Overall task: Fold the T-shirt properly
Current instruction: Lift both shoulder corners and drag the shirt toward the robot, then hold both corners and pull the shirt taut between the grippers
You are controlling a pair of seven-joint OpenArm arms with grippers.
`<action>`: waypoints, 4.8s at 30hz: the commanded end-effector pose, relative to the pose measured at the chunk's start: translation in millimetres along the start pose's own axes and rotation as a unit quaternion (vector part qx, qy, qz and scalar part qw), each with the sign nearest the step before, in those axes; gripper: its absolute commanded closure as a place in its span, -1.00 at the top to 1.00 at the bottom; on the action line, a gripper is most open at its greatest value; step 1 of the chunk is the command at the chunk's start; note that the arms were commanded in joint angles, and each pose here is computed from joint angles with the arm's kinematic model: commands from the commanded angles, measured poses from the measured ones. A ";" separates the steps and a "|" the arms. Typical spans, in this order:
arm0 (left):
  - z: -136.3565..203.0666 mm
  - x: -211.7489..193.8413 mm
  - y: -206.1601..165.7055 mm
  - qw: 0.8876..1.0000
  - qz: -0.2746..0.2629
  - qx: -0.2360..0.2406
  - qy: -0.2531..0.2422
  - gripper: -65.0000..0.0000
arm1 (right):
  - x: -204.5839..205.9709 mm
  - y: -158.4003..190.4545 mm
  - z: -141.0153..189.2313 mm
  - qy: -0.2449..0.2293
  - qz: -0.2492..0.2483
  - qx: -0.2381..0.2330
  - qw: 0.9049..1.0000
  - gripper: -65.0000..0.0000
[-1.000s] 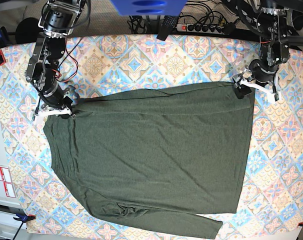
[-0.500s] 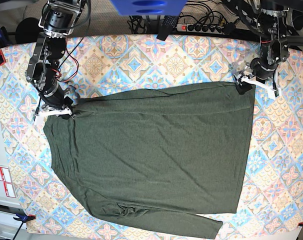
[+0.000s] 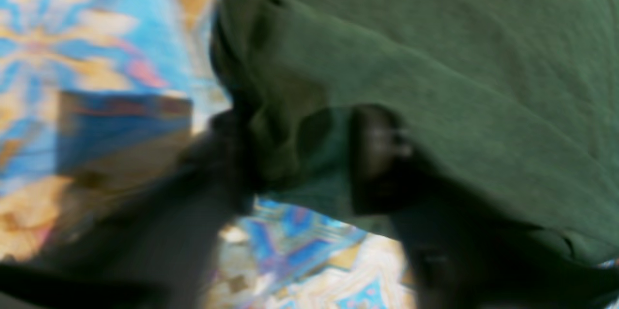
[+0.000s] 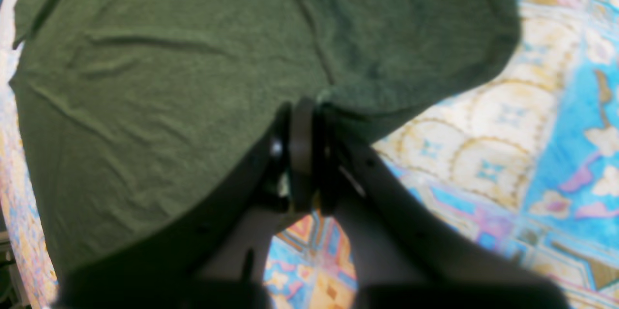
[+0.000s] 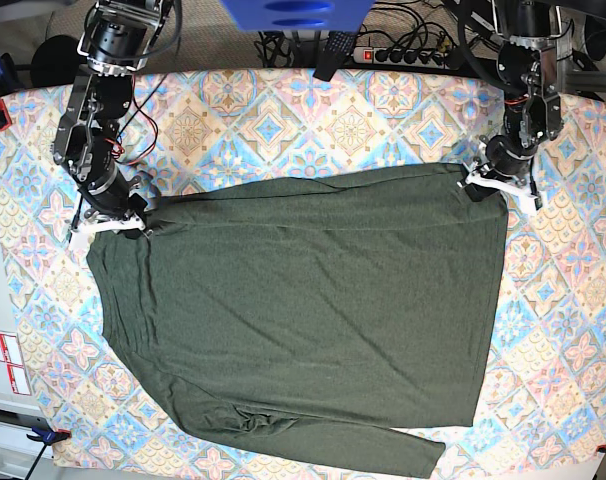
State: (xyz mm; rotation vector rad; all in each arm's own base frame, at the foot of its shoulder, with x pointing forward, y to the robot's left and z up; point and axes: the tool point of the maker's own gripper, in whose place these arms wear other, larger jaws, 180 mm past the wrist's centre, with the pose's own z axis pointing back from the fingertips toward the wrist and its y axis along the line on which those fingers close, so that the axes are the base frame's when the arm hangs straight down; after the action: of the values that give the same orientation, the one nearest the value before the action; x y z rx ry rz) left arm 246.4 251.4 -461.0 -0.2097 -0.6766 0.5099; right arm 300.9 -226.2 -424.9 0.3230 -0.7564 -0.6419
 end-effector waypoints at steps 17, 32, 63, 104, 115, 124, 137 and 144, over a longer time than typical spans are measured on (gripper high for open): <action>25.8 68.9 -0.2 0.995 0.008 -0.006 -0.096 -1.00 | 14.9 0.7 4.2 -0.022 0.004 0.005 1.000 -1.00; 24.4 138.7 -48.5 0.984 0.005 -0.054 -0.167 -1.00 | 59.5 37.9 -9.9 -0.059 0.000 0.039 0.997 -1.00; -41.8 164.5 -46.5 0.987 0.091 -0.039 -0.130 -1.00 | 71.9 44.3 -61.0 -0.063 -0.056 0.034 0.996 -0.98; -51.2 89.7 -11.1 0.996 0.074 0.014 -0.046 0.34 | 43.7 11.3 -34.3 -0.061 -0.033 0.009 0.998 -0.39; -74.3 87.3 -28.7 0.993 0.108 0.003 -0.035 0.22 | 42.7 8.9 -34.7 -0.060 -0.036 0.007 0.998 -0.39; -76.7 95.8 -43.7 0.993 0.112 -0.011 -0.040 -1.00 | 47.8 -15.0 -27.7 -0.073 -0.062 -0.014 0.995 -0.38; -76.7 95.3 -43.2 0.993 0.112 -0.011 -0.040 -1.00 | 8.5 -69.8 -36.5 -0.030 -0.139 -0.068 0.987 -0.18; -76.3 96.3 -41.9 0.993 0.111 -0.010 -0.041 -1.00 | 8.7 -66.8 -46.9 -0.023 -0.161 -0.066 0.984 -0.16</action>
State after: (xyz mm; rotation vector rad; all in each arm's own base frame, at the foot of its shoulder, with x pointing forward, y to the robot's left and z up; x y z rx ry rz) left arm 362.2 256.5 -467.4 -0.2822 -0.6948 0.7365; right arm 314.6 -274.6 -480.9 0.3618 -0.7465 -0.9966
